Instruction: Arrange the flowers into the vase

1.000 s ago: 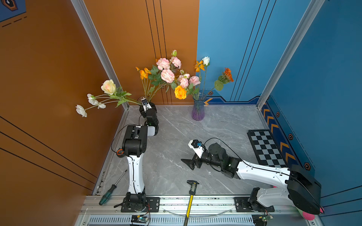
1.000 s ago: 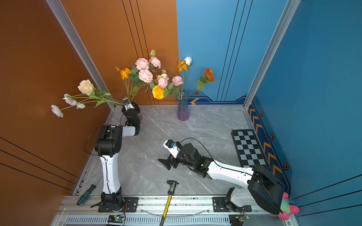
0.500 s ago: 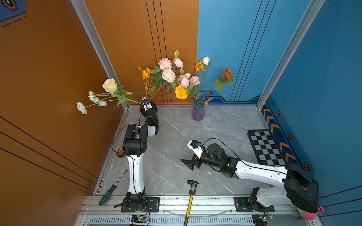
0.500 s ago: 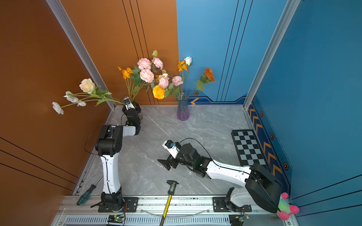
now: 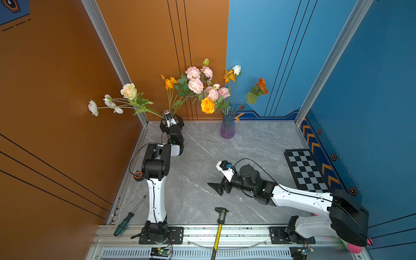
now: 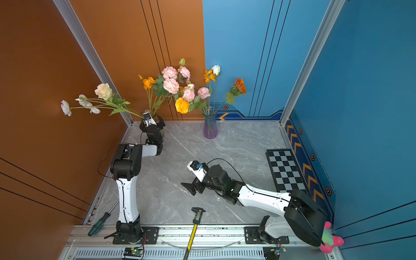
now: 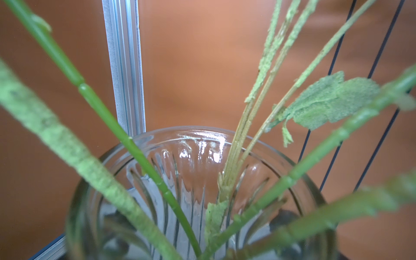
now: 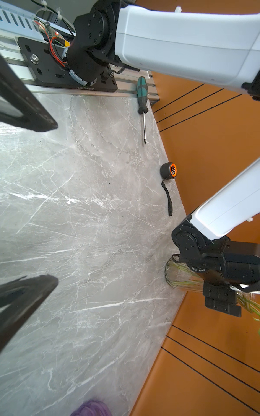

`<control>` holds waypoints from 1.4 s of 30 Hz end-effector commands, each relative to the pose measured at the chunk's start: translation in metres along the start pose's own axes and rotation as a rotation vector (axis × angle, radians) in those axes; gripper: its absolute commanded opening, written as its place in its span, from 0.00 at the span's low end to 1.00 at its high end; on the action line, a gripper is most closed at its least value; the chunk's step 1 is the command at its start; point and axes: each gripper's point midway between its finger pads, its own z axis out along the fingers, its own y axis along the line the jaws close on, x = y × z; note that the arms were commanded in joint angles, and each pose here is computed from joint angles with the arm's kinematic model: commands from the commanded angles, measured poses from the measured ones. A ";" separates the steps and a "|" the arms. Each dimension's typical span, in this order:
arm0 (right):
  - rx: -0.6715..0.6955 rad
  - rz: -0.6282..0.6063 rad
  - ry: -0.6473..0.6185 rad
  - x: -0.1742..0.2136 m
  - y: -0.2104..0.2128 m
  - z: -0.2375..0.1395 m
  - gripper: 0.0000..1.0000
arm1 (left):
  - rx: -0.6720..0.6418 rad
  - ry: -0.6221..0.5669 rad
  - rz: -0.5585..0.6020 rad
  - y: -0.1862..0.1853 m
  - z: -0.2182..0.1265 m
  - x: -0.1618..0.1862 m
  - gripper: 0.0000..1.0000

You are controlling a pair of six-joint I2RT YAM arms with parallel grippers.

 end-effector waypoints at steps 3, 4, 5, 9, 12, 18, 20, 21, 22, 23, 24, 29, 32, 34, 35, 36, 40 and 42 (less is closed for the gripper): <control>-0.021 0.005 -0.050 -0.014 0.006 -0.003 1.00 | -0.027 -0.018 -0.016 0.007 -0.006 -0.007 0.98; -0.021 0.004 -0.050 -0.014 0.006 -0.003 1.00 | -0.024 -0.014 -0.019 0.006 -0.008 -0.006 0.98; -0.021 0.003 -0.052 -0.014 0.006 -0.004 1.00 | -0.022 -0.009 -0.022 0.007 -0.010 -0.004 0.98; -0.007 0.006 -0.055 -0.013 0.002 -0.008 1.00 | -0.005 0.002 -0.011 0.004 -0.018 -0.005 0.98; 0.013 0.010 -0.067 -0.016 -0.007 -0.015 1.00 | -0.002 0.008 0.006 -0.001 -0.028 -0.007 0.98; 0.076 0.022 -0.079 -0.019 -0.028 -0.039 1.00 | -0.034 0.036 -0.004 0.009 -0.052 -0.005 0.98; 0.105 0.027 -0.082 -0.018 -0.035 -0.049 1.00 | -0.032 0.036 -0.016 0.011 -0.063 -0.007 0.98; 0.116 0.030 -0.084 -0.018 -0.037 -0.053 1.00 | -0.034 0.033 -0.013 0.012 -0.068 -0.009 0.98; 0.132 0.037 -0.087 -0.017 -0.040 -0.058 1.00 | -0.035 0.027 -0.004 0.009 -0.074 -0.015 0.98; 0.146 0.044 -0.091 -0.015 -0.044 -0.063 1.00 | -0.047 0.046 0.035 0.012 -0.086 -0.009 0.98; 0.159 0.052 -0.096 -0.014 -0.047 -0.067 1.00 | -0.056 0.047 0.048 0.011 -0.094 -0.013 0.98; 0.208 0.066 -0.092 -0.003 -0.057 -0.088 1.00 | -0.087 0.068 0.061 0.029 -0.141 -0.024 0.98; 0.242 0.072 -0.095 0.001 -0.064 -0.104 1.00 | -0.042 0.081 0.064 0.038 -0.170 -0.029 0.98; 0.271 0.077 -0.096 0.005 -0.068 -0.116 1.00 | 0.006 0.088 0.083 0.041 -0.190 -0.033 0.98; 0.291 0.086 -0.092 0.010 -0.071 -0.123 1.00 | 0.029 0.094 0.103 0.041 -0.203 -0.036 0.98; 0.316 0.099 -0.082 0.016 -0.074 -0.128 1.00 | 0.050 0.106 0.115 0.040 -0.213 -0.035 0.98; 0.510 0.230 -0.060 0.045 -0.099 -0.167 1.00 | 0.174 0.171 0.178 0.029 -0.266 -0.037 0.98; 0.618 0.309 -0.042 0.062 -0.109 -0.189 1.00 | 0.243 0.208 0.253 0.023 -0.292 -0.038 0.98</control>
